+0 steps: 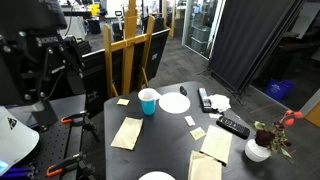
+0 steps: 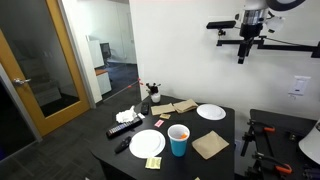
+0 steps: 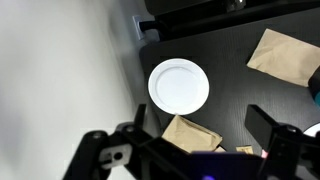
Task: Take the orange marker out of the light blue cup
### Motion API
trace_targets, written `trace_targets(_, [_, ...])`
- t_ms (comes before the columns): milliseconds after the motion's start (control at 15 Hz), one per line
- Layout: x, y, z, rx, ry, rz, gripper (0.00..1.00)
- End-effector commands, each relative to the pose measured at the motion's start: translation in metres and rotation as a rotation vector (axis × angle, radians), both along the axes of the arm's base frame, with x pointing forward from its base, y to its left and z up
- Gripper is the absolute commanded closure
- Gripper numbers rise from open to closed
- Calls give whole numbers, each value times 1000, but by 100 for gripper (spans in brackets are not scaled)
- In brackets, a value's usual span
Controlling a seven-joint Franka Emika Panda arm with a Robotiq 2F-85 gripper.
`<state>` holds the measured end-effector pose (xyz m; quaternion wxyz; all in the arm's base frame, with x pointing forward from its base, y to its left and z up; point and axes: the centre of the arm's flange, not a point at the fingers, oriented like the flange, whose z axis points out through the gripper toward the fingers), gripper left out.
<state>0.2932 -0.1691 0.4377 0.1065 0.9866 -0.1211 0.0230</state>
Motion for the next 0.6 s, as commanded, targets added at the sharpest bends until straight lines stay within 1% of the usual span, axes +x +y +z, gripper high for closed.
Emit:
trace_targets(0, [21, 26, 1, 32, -27, 63, 0])
trace_targets(267, [39, 66, -2, 66, -32, 149, 0])
trace_targets(533, [49, 108, -7, 85, -34, 231, 0])
